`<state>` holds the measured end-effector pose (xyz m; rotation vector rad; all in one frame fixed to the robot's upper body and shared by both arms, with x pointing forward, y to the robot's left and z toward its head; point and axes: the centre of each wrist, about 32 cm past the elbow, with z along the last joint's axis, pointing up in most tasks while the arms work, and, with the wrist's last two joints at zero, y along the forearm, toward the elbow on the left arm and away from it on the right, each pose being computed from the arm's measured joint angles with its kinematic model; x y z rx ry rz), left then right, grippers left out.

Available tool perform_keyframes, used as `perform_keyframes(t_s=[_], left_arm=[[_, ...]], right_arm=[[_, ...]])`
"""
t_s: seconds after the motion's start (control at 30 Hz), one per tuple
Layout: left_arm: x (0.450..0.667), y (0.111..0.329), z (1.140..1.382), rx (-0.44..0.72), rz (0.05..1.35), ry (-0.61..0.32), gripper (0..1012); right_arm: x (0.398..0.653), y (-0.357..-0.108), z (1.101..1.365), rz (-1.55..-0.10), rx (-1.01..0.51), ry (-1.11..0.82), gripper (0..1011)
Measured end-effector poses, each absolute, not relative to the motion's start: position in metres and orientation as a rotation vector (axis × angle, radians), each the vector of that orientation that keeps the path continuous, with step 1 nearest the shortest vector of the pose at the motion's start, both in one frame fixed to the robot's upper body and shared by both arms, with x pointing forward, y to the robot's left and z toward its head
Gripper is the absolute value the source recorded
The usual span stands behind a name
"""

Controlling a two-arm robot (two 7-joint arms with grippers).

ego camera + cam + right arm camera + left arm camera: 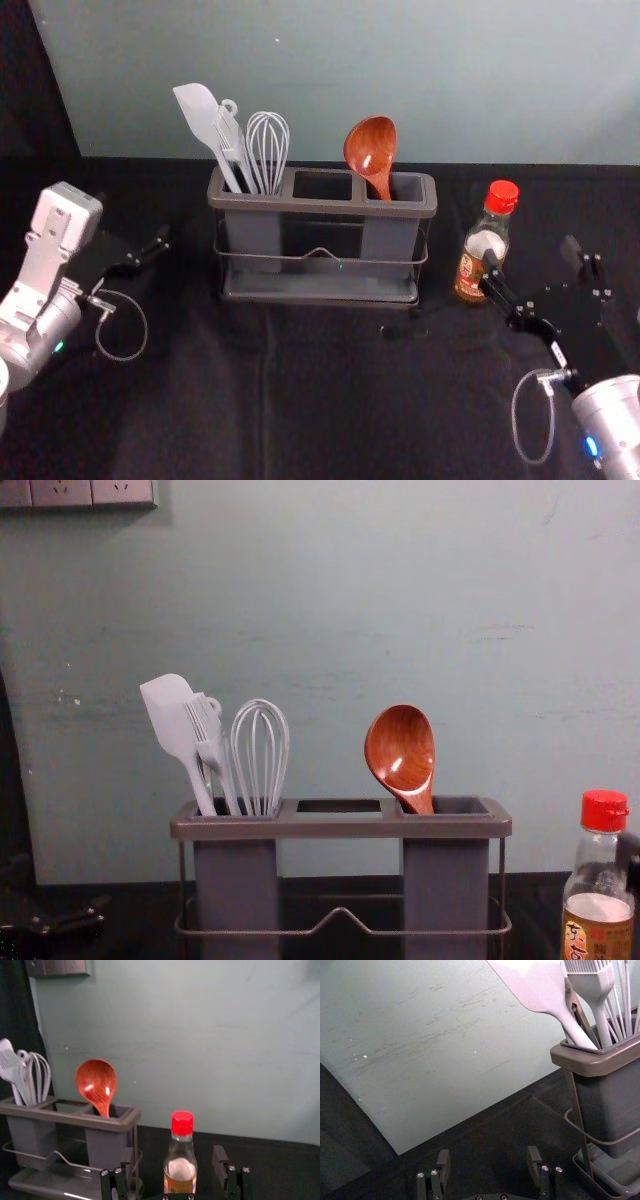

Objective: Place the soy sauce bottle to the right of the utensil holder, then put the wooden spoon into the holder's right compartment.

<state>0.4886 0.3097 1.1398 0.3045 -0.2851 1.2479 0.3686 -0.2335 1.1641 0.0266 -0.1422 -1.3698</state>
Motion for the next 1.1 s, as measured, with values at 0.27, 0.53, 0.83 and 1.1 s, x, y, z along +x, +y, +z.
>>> perform_keyframes(t_s=[0.27, 0.53, 0.83, 1.1], left_arm=[[0.489, 0.31, 1.14, 0.304, 1.248, -0.285, 1005], [0.489, 0.31, 1.14, 0.304, 1.248, -0.285, 1005], [0.489, 0.31, 1.14, 0.304, 1.248, -0.285, 1005], [0.489, 0.31, 1.14, 0.304, 1.248, -0.285, 1005]], right_arm=[[0.369, -0.234, 1.144, -1.375, 0.003, -0.102, 1004], [0.37, -0.234, 1.137, -1.373, -0.005, -0.074, 1004], [0.371, -0.235, 1.135, -1.368, -0.011, -0.062, 1004], [0.37, -0.235, 1.136, -1.367, -0.011, -0.062, 1004]])
